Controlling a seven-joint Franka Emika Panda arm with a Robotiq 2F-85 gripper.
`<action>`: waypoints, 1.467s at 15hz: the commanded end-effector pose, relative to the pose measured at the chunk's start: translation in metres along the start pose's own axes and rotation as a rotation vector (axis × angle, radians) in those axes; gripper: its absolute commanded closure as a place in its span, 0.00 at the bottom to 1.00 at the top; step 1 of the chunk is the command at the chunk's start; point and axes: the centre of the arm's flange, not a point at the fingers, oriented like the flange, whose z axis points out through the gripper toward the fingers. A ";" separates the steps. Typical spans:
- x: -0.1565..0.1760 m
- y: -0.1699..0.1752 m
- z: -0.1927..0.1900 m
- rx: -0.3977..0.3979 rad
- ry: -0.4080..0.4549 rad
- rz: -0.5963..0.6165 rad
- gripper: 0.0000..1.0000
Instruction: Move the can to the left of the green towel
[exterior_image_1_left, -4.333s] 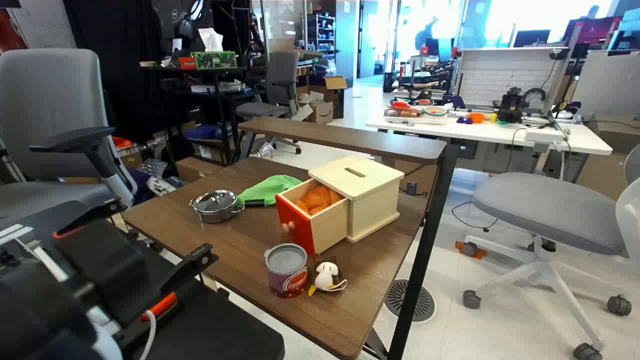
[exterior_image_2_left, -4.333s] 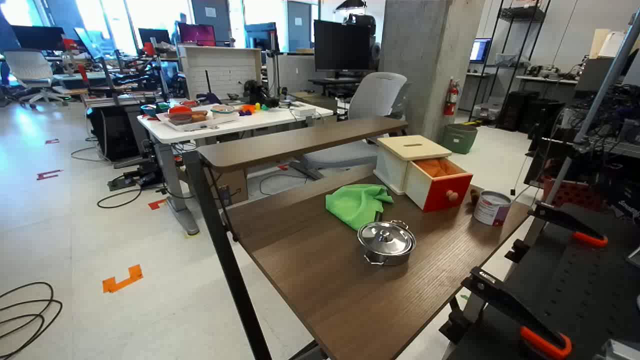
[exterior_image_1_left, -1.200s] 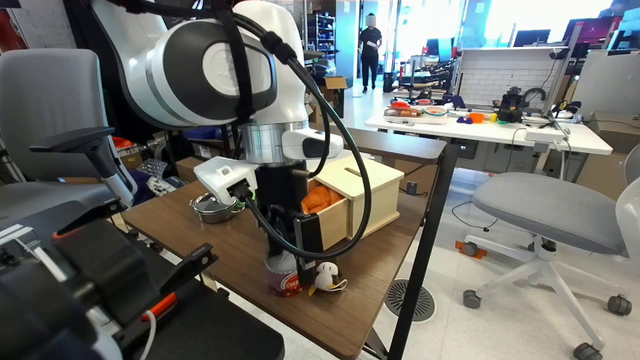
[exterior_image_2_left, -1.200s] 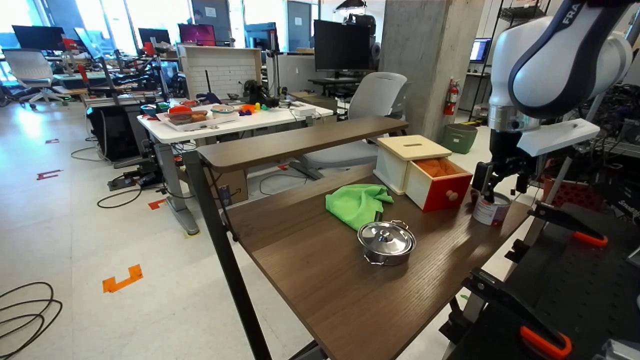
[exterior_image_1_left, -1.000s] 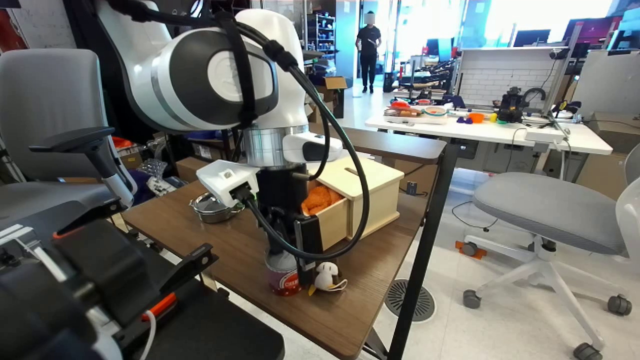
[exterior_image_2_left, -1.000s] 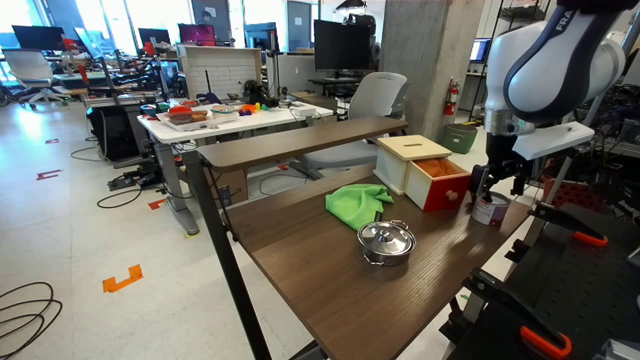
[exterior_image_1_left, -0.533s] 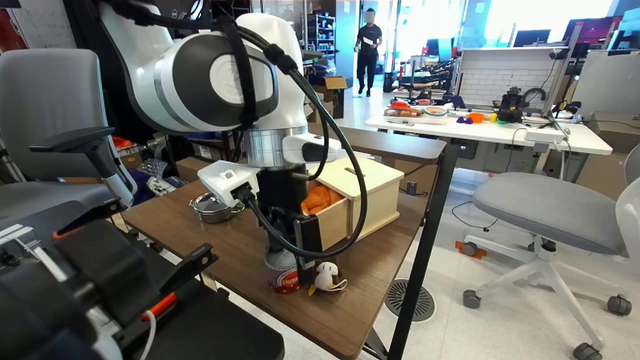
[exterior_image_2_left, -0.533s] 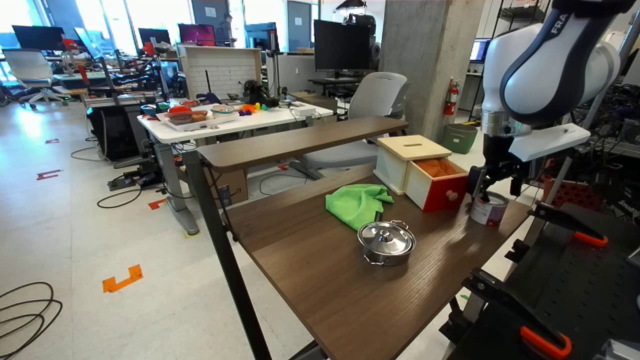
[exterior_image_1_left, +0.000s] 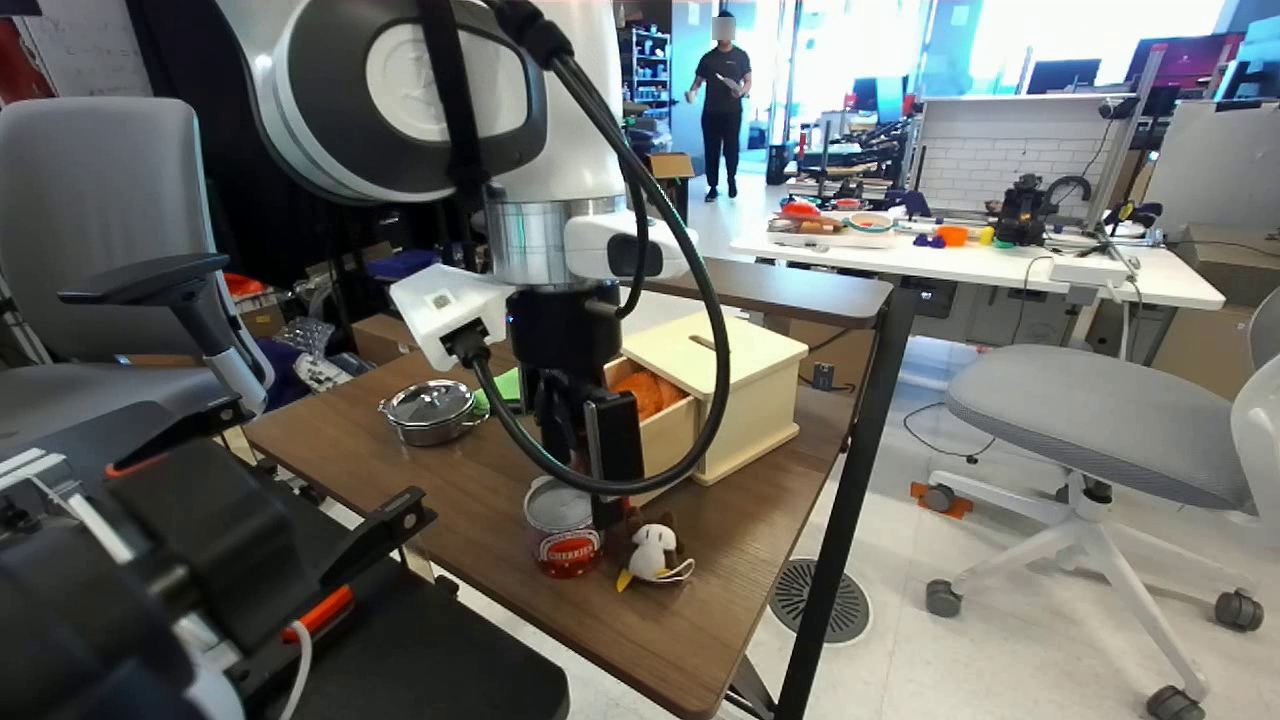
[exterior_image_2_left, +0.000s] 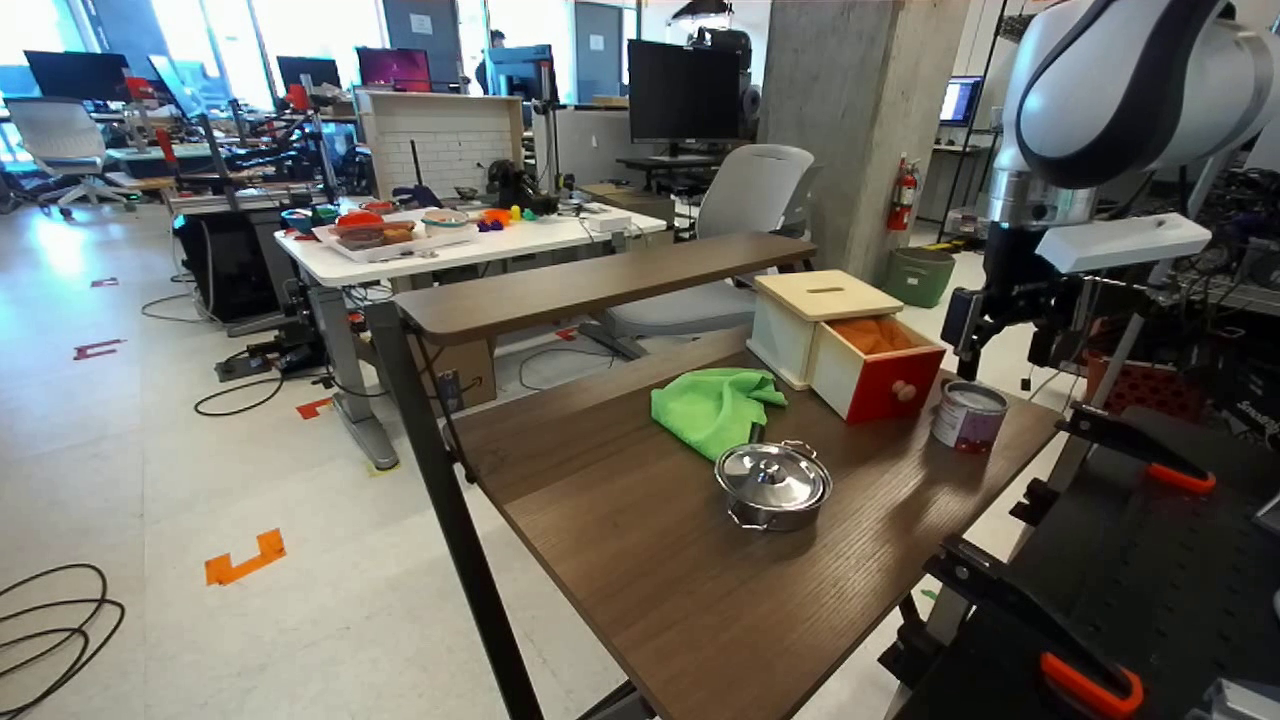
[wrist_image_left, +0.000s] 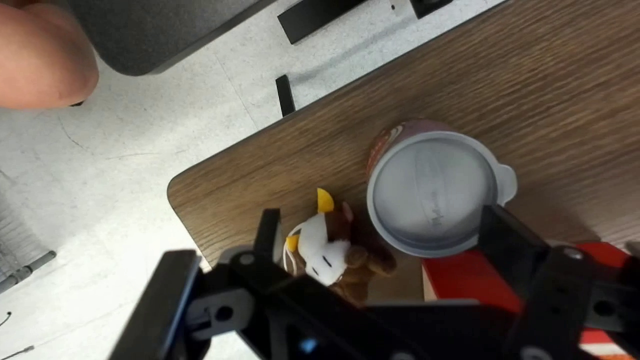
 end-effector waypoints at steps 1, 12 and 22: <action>-0.011 0.001 -0.002 0.038 -0.015 0.000 0.00; -0.037 -0.020 0.005 0.005 0.029 -0.257 0.00; -0.018 -0.027 0.012 -0.011 0.078 -0.488 0.00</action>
